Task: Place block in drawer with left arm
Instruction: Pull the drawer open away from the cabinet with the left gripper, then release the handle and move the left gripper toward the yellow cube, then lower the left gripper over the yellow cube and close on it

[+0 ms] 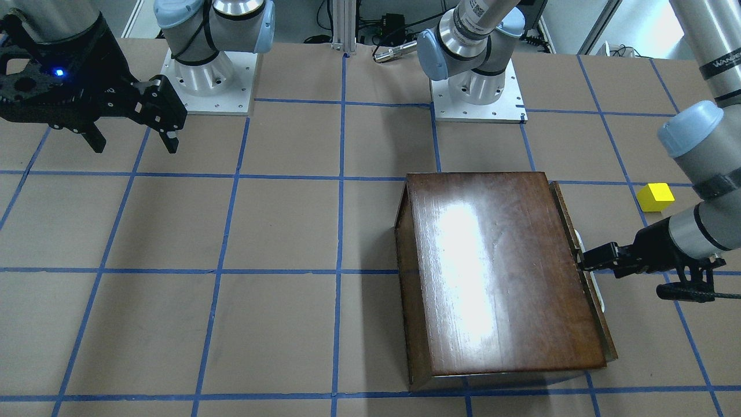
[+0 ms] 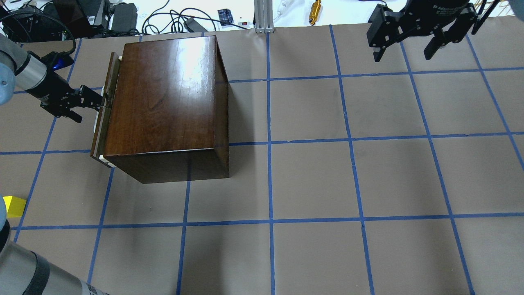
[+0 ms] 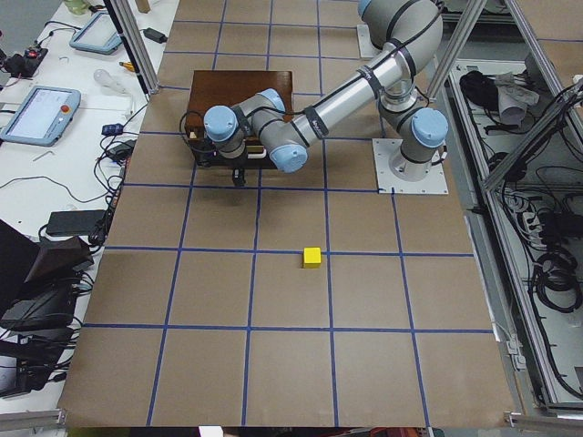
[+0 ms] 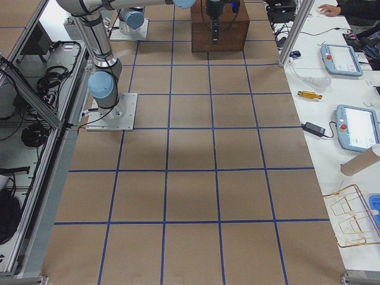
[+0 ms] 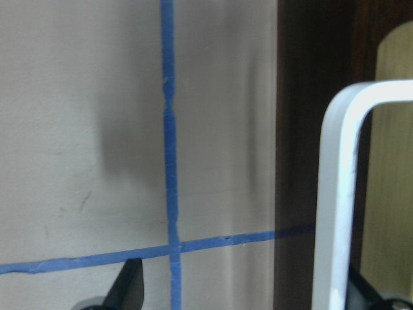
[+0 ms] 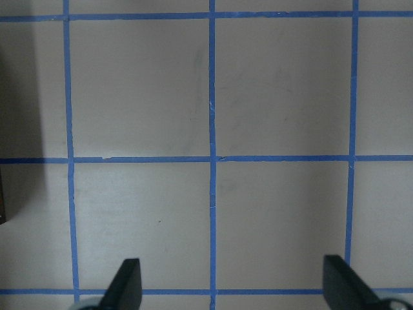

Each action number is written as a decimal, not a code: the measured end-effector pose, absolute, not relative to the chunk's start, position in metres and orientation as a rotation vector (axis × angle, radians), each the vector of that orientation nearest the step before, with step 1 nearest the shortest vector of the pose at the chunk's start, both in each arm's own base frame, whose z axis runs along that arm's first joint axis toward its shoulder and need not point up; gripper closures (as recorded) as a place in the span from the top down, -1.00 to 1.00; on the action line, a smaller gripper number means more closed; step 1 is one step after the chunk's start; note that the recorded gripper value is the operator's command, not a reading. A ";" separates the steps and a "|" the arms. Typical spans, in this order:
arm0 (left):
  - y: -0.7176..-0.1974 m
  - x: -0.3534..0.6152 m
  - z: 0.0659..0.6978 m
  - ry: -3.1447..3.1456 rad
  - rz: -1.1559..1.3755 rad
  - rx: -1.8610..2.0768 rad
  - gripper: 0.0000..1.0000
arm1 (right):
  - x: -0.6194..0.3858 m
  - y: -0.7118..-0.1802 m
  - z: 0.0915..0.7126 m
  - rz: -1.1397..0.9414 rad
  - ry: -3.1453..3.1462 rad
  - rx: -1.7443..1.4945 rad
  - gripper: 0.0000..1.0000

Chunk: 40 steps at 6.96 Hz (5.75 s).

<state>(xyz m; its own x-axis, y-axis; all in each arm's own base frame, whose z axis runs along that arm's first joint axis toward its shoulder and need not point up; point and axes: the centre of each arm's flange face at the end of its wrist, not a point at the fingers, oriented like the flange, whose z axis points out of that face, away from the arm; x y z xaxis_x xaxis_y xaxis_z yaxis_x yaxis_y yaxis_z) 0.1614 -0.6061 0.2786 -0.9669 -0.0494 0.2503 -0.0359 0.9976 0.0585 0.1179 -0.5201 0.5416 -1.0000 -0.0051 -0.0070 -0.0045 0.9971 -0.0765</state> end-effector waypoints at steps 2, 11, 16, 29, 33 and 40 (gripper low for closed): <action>-0.603 0.175 0.280 -2.888 -0.070 0.084 1.00 | 0.118 -0.520 0.542 -0.120 3.132 -0.007 1.00; -0.581 0.236 0.278 -2.930 -0.102 0.202 1.00 | 0.118 -0.520 0.542 -0.121 3.132 -0.007 1.00; -0.576 0.241 0.289 -2.935 -0.092 0.214 1.00 | 0.118 -0.520 0.542 -0.121 3.131 -0.007 1.00; -0.479 0.364 0.310 -2.766 -0.156 -1.137 1.00 | 0.118 -0.520 0.542 -0.120 3.132 -0.007 1.00; -0.399 0.381 0.243 -2.522 -0.118 -1.886 1.00 | 0.118 -0.520 0.542 -0.120 3.131 -0.007 1.00; -0.370 0.376 0.211 -2.309 -0.051 -2.126 1.00 | 0.118 -0.520 0.542 -0.121 3.132 -0.007 1.00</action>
